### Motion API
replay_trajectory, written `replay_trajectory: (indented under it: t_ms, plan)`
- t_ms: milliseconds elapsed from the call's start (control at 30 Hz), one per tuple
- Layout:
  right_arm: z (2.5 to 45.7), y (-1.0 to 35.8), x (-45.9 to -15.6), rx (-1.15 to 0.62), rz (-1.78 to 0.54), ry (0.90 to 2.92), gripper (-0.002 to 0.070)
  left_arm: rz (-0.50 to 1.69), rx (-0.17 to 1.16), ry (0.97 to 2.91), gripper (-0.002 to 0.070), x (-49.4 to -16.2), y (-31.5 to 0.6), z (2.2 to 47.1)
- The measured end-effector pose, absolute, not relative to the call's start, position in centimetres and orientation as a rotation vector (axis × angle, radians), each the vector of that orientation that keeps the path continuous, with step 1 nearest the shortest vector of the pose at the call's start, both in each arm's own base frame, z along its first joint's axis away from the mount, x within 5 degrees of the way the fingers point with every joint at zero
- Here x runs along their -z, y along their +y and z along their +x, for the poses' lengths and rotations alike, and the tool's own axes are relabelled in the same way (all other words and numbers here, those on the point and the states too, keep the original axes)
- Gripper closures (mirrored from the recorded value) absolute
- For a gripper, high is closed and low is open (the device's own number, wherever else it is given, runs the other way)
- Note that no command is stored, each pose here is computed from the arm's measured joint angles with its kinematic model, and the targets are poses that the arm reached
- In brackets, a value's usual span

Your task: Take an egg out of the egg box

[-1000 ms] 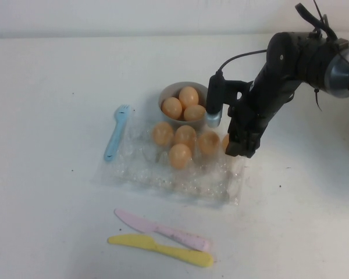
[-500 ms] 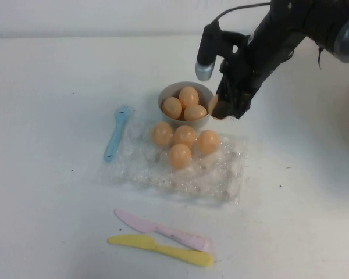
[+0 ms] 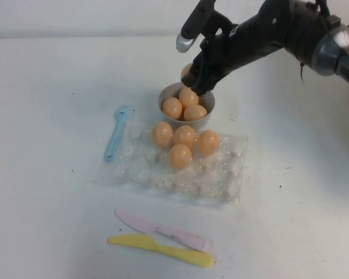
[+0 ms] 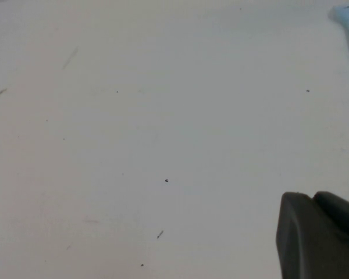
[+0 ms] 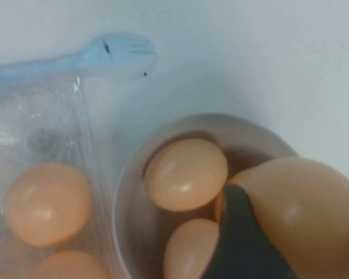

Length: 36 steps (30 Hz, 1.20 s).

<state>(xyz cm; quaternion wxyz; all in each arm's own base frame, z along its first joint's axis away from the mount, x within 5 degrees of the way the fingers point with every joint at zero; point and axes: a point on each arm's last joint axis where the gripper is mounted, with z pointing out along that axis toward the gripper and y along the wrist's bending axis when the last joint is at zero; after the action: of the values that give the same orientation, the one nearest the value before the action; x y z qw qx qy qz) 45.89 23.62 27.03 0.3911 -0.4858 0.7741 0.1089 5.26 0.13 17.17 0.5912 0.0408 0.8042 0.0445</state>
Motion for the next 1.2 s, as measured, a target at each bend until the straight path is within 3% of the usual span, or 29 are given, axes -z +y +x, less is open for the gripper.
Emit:
replay_trajectory:
  t_ms: [267, 467, 800, 933, 1000, 1067, 1200]
  plan:
    - [47.1, 24.0, -23.4, -0.271, -1.22, 2.01, 0.0315, 0.095, -0.103, 1.871, 0.0678, -17.2, 0.1, 5.3]
    - [47.4, 24.0, -23.4, -0.259, -1.2, 1.995, 0.0255, 0.095, -0.103, 1.871, 0.0678, -17.2, 0.1, 5.3]
    - [47.2, 24.0, -23.6, -0.264, -1.209, 2.0, 0.0262, 0.095, -0.103, 1.871, 0.0678, -17.2, 0.1, 5.3]
    - [46.6, 23.8, -25.6, -0.269, -1.202, 1.979, 0.0391, 0.095, -0.103, 1.871, 0.0678, -17.2, 0.1, 5.3]
    - [46.0, 23.6, -27.9, -0.3, -1.134, 1.971, 0.054, 0.095, -0.103, 1.871, 0.0678, -17.2, 0.1, 5.3]
    - [45.2, 23.2, -30.6, -0.345, -1.047, 1.963, 0.0621, 0.095, -0.103, 1.871, 0.0678, -17.2, 0.1, 5.3]
    - [43.1, 22.2, -35.6, -0.457, -0.929, 1.931, 0.0678, 0.095, -0.103, 1.871, 0.0678, -17.2, 0.1, 5.3]
